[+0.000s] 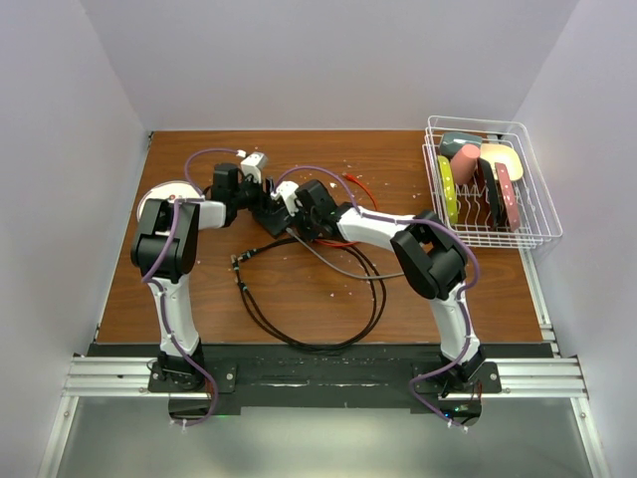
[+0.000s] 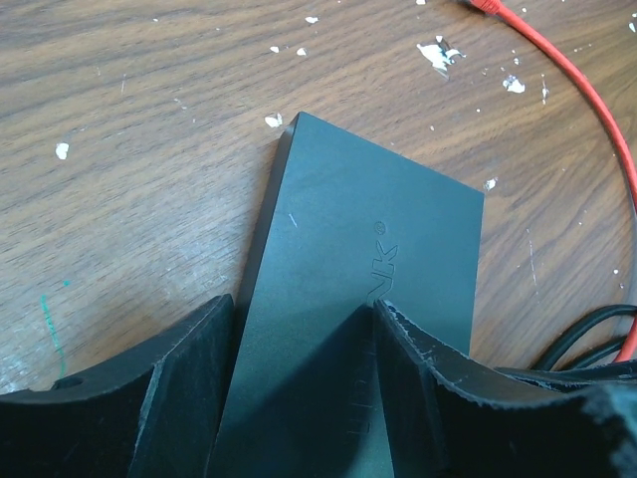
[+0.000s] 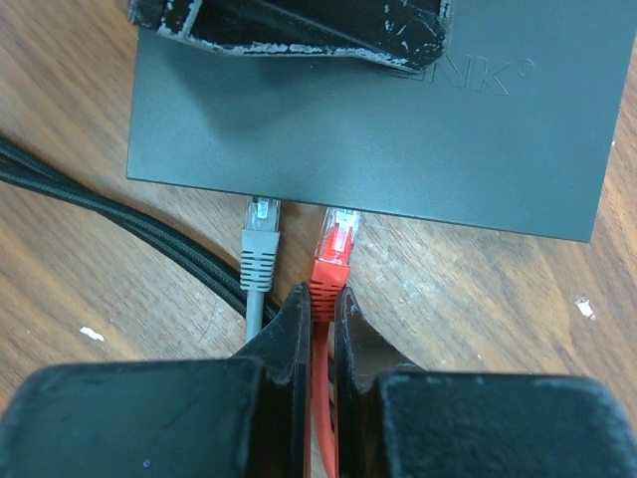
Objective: Insert the plug into the switch port
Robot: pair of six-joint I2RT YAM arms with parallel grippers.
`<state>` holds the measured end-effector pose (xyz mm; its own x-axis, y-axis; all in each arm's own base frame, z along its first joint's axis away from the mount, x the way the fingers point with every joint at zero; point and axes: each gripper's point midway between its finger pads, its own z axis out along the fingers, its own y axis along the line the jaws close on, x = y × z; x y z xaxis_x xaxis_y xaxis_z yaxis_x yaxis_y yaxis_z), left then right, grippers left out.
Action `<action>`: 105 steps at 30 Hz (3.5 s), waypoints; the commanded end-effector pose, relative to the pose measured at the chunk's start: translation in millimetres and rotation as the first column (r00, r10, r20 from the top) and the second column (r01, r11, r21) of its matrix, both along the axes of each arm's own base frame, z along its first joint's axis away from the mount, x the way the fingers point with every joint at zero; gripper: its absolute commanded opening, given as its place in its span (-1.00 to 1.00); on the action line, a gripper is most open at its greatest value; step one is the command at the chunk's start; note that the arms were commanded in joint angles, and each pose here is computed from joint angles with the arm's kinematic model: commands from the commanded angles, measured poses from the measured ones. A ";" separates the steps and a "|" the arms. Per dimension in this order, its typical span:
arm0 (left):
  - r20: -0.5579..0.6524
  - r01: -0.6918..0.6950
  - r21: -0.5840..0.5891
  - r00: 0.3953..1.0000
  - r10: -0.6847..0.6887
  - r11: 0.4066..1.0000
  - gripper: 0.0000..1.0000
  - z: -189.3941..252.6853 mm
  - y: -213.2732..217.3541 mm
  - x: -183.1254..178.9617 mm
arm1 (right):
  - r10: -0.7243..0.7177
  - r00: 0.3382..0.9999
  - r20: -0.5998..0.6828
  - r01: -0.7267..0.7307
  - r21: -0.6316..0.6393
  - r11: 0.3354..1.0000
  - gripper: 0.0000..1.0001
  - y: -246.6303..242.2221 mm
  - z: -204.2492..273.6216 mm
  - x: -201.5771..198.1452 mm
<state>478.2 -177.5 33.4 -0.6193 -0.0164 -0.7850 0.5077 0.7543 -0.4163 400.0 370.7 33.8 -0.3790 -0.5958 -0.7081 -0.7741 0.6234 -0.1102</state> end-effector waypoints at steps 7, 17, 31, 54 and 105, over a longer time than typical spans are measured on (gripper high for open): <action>-0.195 0.159 -0.163 0.962 -0.190 0.974 0.23 -4.1 -45.4 -72.5 | -0.081 0.971 0.224 0.007 0.316 0.949 -1.00 54.9 99.6 38.1; -0.180 0.082 -0.166 0.977 -0.112 0.983 0.23 -1.7 -29.2 -62.0 | -0.129 0.985 0.117 0.100 0.231 0.968 -1.00 32.3 67.8 23.7; -0.102 0.096 -0.201 0.988 -0.118 0.975 0.38 18.7 -29.7 -62.2 | -0.039 0.983 0.181 0.002 0.199 0.980 -1.00 21.8 73.1 8.8; -0.049 0.149 -0.275 0.984 -0.169 0.950 0.30 30.0 -41.1 -55.2 | 0.019 0.986 0.168 -0.053 0.198 0.979 -1.00 50.0 71.5 17.7; -0.221 0.189 -0.270 0.942 -0.252 0.944 -0.28 -3.6 -47.2 -73.9 | -0.040 0.972 0.233 -0.026 0.270 0.963 -1.00 83.3 70.5 59.7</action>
